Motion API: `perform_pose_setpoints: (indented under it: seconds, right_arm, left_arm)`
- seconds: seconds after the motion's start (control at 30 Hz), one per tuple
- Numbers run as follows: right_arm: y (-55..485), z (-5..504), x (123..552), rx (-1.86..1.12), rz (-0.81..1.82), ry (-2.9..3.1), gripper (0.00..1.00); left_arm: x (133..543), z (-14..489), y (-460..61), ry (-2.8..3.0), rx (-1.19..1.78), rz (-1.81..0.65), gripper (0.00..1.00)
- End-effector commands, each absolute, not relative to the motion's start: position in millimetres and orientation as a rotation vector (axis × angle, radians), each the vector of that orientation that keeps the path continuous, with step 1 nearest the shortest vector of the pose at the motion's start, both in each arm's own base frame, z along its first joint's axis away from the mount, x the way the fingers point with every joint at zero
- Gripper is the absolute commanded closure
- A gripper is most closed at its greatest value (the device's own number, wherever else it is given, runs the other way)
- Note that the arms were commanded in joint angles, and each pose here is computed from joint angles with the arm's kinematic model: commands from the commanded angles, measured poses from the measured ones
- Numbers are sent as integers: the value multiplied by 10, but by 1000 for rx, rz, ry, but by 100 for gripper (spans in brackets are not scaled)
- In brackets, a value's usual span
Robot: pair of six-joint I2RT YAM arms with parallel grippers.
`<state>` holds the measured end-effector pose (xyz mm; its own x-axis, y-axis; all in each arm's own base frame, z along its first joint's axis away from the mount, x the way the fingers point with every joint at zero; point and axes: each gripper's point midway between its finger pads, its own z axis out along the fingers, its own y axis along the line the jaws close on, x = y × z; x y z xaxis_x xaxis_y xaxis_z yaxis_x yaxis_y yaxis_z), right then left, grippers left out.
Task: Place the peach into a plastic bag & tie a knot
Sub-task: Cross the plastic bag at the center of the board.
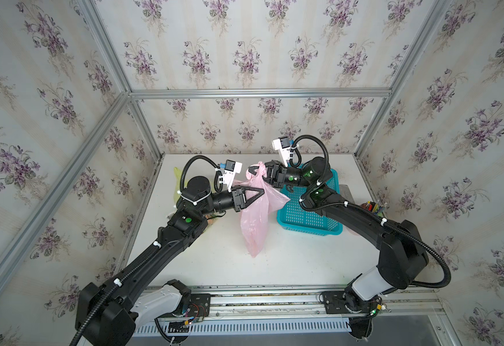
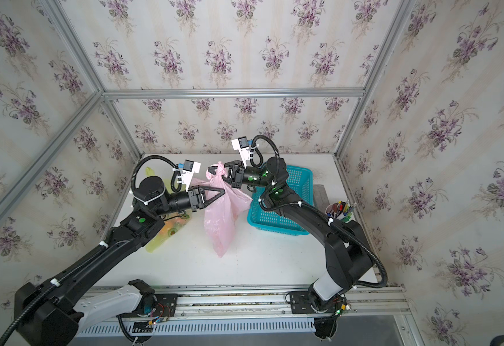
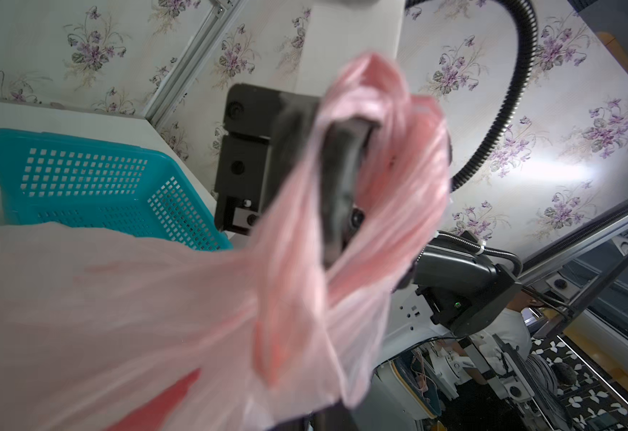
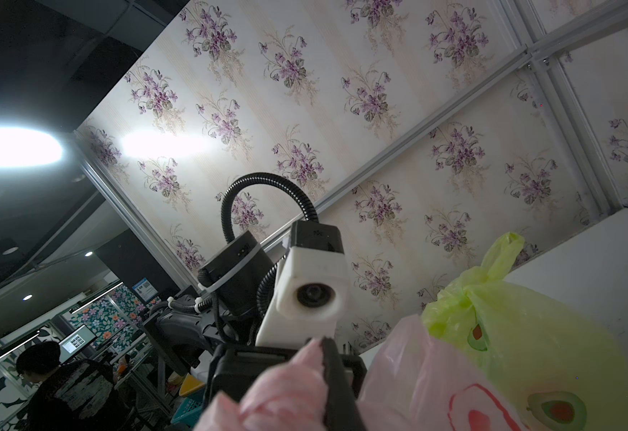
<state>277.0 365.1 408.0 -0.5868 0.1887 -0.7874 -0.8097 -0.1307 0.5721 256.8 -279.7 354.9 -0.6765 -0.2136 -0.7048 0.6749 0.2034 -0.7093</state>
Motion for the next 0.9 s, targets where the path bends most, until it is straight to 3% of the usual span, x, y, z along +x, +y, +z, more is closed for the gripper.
perform_pose_setpoints:
  seconds: [0.0, 0.63, 0.87]
  right_arm:
    - [3624, 4183, 2737, -731, 1799, 1392, 100]
    - [3658, 4147, 2741, -746, 1829, 1396, 100]
    - [3642, 4163, 2704, -756, 1832, 1393, 100]
  left_arm:
    - [2625, 3689, -2798, 1667, 423, -1561, 89]
    - [2368, 4035, -2421, 1591, 445, -1484, 74]
    - [2365, 4229, -2251, 1554, 419, -1471, 55]
